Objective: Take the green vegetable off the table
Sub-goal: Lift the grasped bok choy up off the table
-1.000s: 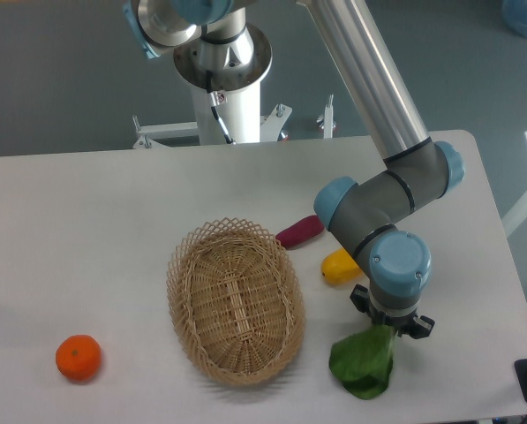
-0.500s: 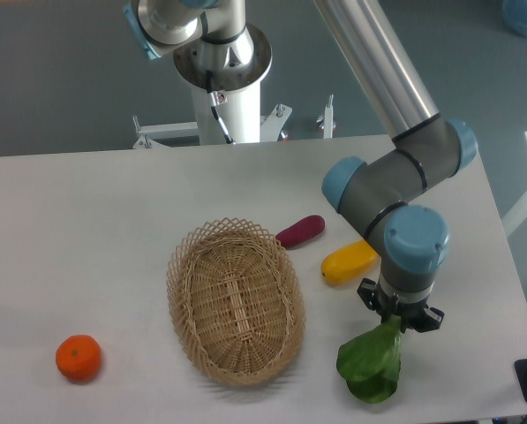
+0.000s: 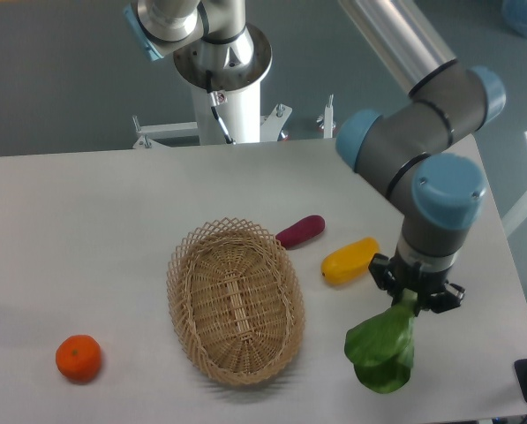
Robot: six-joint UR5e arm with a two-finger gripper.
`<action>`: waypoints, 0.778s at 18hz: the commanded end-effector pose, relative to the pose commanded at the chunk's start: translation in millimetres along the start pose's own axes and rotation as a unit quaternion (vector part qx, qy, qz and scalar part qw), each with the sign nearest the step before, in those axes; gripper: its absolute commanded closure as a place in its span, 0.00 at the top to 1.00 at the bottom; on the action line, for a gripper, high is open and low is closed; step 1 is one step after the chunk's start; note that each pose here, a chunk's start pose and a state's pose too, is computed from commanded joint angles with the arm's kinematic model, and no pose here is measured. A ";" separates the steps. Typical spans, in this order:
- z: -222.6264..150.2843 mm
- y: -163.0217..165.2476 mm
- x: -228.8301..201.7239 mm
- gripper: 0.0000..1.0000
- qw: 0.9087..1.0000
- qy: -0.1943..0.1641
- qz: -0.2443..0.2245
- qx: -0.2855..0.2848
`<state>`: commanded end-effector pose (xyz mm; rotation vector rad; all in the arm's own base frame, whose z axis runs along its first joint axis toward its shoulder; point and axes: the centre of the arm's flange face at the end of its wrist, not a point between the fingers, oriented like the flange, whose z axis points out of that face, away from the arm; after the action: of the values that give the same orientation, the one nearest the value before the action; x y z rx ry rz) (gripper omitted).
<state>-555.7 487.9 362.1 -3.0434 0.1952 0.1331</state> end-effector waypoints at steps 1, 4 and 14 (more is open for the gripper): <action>0.1 2.7 -1.7 0.05 1.000 0.001 0.003 0.000; 2.6 5.3 -2.0 0.06 0.999 0.011 0.032 -0.005; -7.2 21.2 -14.5 0.09 0.996 0.025 0.089 -0.014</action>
<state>-572.2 468.0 368.9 -3.0551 0.4738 0.0709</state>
